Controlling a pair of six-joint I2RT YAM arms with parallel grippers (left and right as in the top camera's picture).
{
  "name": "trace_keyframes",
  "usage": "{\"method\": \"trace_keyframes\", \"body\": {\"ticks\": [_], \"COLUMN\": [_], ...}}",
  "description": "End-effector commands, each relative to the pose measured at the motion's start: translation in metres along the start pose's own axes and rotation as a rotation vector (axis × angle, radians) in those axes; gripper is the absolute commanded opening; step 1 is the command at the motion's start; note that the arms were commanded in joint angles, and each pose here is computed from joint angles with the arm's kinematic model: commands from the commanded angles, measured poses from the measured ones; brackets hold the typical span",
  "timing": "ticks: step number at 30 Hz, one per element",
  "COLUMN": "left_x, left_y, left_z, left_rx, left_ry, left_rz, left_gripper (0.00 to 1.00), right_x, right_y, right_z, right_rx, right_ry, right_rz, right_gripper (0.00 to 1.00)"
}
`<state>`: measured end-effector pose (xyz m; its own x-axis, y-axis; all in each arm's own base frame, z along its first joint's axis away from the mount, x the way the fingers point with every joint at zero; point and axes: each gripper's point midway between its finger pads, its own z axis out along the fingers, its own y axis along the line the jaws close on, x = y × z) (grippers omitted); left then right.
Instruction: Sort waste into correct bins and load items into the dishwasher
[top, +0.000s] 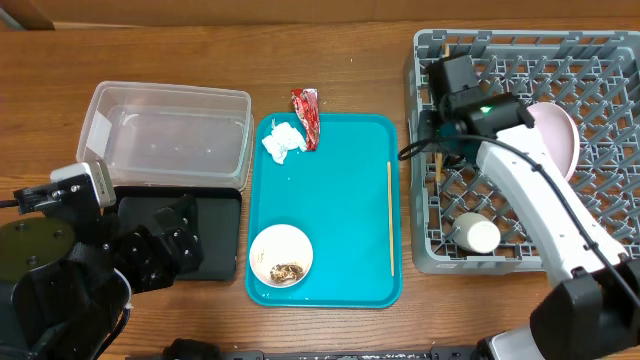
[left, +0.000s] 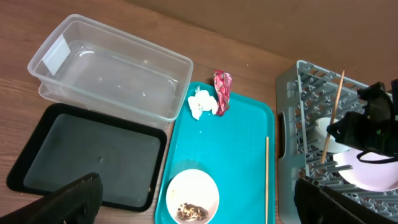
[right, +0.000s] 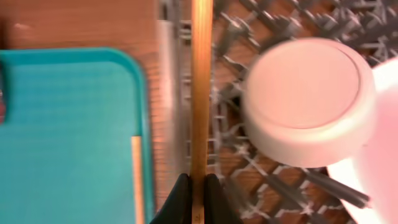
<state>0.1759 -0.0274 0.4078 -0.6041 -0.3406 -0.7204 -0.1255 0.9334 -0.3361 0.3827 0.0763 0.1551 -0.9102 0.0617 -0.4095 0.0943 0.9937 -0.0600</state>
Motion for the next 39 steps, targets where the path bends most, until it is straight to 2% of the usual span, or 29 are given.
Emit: {"method": "trace_keyframes", "body": {"ticks": [1,3,4,6,8,13,18,25,39], "left_x": [-0.003,-0.003,-0.003,-0.003,-0.003,-0.003,-0.003,-0.003,-0.003], "left_y": [0.003,0.003,0.003,0.003,0.003,0.003,0.003,0.003,0.003], "left_z": [-0.001,-0.001,-0.001,-0.001,-0.001,-0.001,-0.001,-0.001,-0.001], "left_rx": [-0.017,-0.017,-0.017,-0.017,-0.017,-0.017,-0.017,-0.017,-0.017], "left_ry": [-0.014,-0.014,-0.014,-0.014,-0.014,-0.014,-0.014,-0.014,-0.014], "left_rz": [0.008,0.008,0.008,0.008,0.008,0.008,0.008,0.008,0.008], "left_gripper": [1.0,1.0,1.0,1.0,1.0,1.0,1.0,1.0,1.0], "right_x": [0.014,0.018,0.018,0.017,0.016,0.019,0.048,0.096,0.137], "right_y": [-0.004,-0.007,-0.008,-0.002,0.005,0.033,0.073,0.105,0.092], "right_z": [0.021,0.026,0.026,0.02,0.008,-0.025,-0.033,0.001,0.057], "right_rx": [0.022,0.041,0.043,0.031,0.018,-0.049,-0.119,-0.129,-0.062], "right_ry": [0.067,0.085,0.086,0.077,0.059,0.006,0.054,0.094,0.113], "right_rz": [-0.037,-0.039,-0.041,-0.07,-0.089,-0.15,-0.199,-0.211,-0.194], "right_gripper": [0.04,0.04,0.08,0.4,0.44,0.45,0.43,0.4,0.39]}}
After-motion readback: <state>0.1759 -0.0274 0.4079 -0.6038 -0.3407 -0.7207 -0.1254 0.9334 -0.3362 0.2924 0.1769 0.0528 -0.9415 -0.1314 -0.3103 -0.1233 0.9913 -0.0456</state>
